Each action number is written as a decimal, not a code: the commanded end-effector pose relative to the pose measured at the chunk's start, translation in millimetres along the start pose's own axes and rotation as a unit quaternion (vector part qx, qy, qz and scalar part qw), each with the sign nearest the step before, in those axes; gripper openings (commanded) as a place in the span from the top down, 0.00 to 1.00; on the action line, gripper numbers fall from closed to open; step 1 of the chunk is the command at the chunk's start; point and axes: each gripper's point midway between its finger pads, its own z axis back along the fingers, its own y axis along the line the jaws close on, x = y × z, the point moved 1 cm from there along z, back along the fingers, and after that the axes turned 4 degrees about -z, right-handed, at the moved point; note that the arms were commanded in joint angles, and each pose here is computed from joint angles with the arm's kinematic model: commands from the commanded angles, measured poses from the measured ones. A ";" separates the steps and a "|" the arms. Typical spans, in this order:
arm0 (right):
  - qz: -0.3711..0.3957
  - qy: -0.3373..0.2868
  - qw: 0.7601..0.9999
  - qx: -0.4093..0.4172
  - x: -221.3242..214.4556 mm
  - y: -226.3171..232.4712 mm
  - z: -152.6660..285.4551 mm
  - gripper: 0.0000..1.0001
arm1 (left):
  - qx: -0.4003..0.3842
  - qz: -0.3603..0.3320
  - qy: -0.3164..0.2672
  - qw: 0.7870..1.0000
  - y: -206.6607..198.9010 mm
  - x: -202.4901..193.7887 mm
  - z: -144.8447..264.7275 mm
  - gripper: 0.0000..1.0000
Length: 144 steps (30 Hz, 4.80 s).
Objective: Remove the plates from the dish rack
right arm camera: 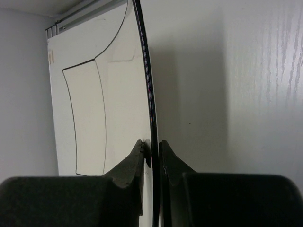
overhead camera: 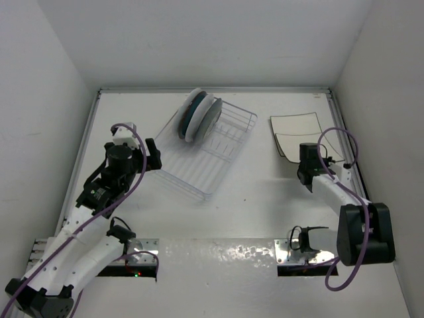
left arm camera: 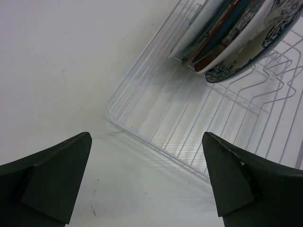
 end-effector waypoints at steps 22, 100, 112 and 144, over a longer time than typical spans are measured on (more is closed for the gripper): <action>0.075 0.042 0.994 -0.066 -34.3 -29.2 -22.4 0.66 | -0.002 0.009 -0.025 1.000 -0.2 11.7 0.1 0.00; 0.177 0.245 0.939 -0.161 -126.7 4.6 -52.1 0.01 | -0.016 0.004 -0.020 1.000 -5.4 10.4 -1.9 0.00; 0.186 0.297 0.926 -0.143 -150.8 15.7 -55.7 0.01 | -0.022 0.002 -0.018 1.000 -7.4 9.7 -2.3 0.00; 0.513 0.358 0.734 0.263 -173.7 134.8 184.5 0.04 | -0.021 -0.002 -0.004 1.000 -9.1 8.4 -8.8 0.00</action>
